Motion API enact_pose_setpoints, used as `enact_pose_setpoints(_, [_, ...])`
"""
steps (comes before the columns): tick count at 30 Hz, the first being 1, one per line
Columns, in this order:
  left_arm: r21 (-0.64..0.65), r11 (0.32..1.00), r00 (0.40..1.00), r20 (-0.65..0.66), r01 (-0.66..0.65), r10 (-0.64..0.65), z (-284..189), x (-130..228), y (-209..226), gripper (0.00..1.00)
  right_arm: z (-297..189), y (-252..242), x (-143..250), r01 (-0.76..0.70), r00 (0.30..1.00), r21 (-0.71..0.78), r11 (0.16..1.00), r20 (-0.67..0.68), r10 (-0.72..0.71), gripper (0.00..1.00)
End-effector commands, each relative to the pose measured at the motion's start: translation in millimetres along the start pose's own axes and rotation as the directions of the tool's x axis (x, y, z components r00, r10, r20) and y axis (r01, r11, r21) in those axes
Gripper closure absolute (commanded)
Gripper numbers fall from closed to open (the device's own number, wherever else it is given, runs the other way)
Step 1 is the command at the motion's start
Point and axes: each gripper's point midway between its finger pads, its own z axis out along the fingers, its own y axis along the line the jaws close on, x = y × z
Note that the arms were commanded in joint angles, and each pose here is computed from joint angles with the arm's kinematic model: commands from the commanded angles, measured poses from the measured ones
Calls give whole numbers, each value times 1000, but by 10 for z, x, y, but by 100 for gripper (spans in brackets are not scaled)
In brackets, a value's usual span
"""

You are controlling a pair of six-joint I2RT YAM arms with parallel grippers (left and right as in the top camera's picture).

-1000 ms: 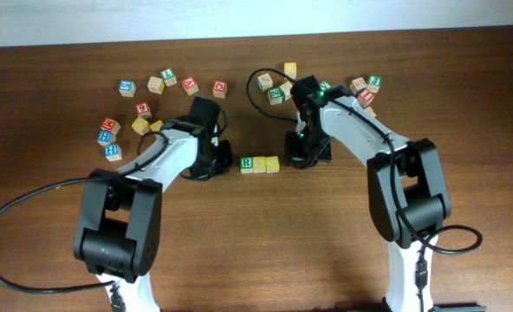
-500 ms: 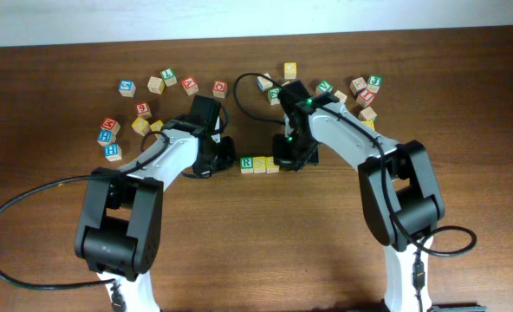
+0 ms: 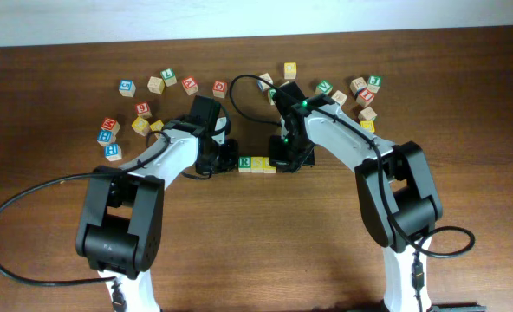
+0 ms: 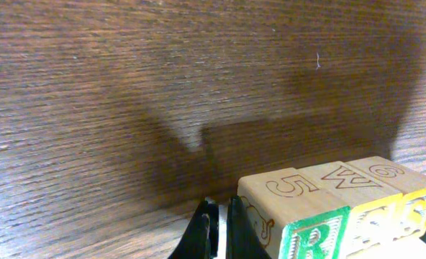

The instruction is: Spell out RSS

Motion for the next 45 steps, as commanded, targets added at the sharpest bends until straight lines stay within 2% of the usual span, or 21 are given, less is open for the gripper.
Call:
enact_pose_setpoints(1, [8, 1000, 999, -54, -10, 10, 132, 126, 51, 100, 42, 15, 35, 10, 1000, -2, 1000, -10, -10, 96])
enact_pose_setpoints(22, [7, 999, 998, -59, -37, 37, 160, 165, -30, 100, 41, 14, 33, 17, 1000, -1, 1000, -9, -17, 96])
enact_pose_setpoints(26, [-111, 993, 998, -57, 30, -36, 112, 175, 220, 100, -13, -95, -20, -1, 1000, 38, 999, 4, 1, 96])
enact_pose_setpoints(29, [-153, 987, 997, -53, 55, -64, 30, 149, 356, 100, -142, -227, -67, -32, 999, 82, 996, 7, 32, 96])
enact_pose_setpoints(38, [-215, 967, 990, 63, 139, -128, -596, -34, 647, 100, -583, -508, -136, -98, 995, 149, 984, 3, 99, 96])
enact_pose_setpoints(45, [-203, 964, 974, 181, 170, -134, -1308, -49, 610, 100, -1293, -508, -31, -113, 988, 138, 984, 117, 97, 96])
